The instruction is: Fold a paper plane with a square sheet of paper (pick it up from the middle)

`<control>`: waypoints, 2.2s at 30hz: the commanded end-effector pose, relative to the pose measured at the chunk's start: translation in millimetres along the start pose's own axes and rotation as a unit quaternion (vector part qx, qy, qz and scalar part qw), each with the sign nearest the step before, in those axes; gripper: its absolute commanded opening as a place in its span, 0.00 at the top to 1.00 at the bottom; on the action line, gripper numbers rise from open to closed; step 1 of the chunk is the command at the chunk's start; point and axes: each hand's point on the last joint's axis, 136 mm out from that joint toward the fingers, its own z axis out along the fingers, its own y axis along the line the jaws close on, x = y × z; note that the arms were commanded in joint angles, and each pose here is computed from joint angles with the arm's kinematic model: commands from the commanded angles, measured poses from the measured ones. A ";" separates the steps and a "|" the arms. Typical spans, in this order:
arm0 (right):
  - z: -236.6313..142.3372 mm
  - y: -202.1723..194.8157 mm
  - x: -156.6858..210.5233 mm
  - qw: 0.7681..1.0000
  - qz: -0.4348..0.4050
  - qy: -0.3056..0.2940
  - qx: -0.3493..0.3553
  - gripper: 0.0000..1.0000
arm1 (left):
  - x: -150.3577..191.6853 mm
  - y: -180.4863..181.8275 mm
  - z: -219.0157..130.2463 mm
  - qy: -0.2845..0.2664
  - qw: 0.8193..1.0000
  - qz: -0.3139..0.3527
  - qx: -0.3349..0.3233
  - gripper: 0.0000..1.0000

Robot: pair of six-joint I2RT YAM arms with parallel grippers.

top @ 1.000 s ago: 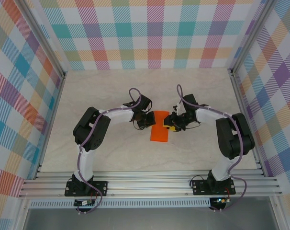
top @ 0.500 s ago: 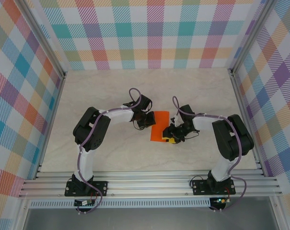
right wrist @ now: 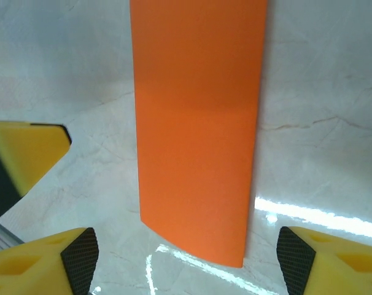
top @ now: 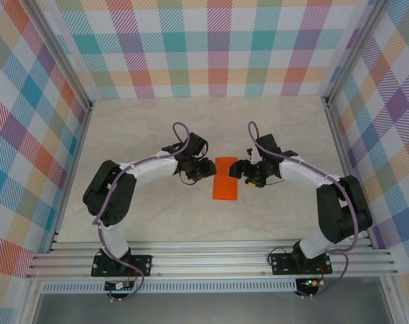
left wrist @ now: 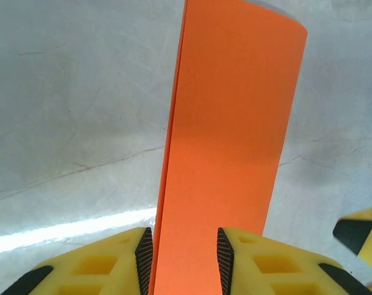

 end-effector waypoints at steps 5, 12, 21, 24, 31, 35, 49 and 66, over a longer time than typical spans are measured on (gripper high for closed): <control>21.2 3.2 -14.3 1.000 0.025 0.014 -0.007 0.27 | 11.7 20.0 7.4 0.023 0.999 -0.038 0.007 0.62; 39.3 4.7 -28.2 0.999 0.040 0.028 -0.014 0.26 | 10.7 8.7 18.9 0.040 0.997 -0.045 0.047 0.60; 48.8 5.6 -31.4 0.998 0.047 0.040 -0.026 0.31 | 16.5 15.3 28.7 0.058 0.996 -0.058 0.038 0.62; 48.8 7.4 -31.7 0.998 0.045 0.041 -0.030 0.32 | 18.7 17.9 29.7 0.061 0.996 -0.059 0.034 0.62; 51.3 -0.3 -32.2 0.998 0.050 0.041 -0.013 0.32 | 20.9 16.9 30.4 0.067 0.995 -0.060 0.038 0.63; 52.5 -6.3 -29.3 0.998 0.053 0.042 -0.002 0.32 | 20.5 14.2 30.2 0.069 0.995 -0.059 0.043 0.63; 54.4 -9.8 -24.1 0.997 0.057 0.047 -0.003 0.32 | 27.6 0.1 35.3 0.091 0.992 -0.050 0.065 0.65; 51.6 -5.0 -26.2 0.997 0.053 0.045 -0.017 0.31 | 19.1 -24.9 35.0 0.091 0.988 -0.049 0.115 0.71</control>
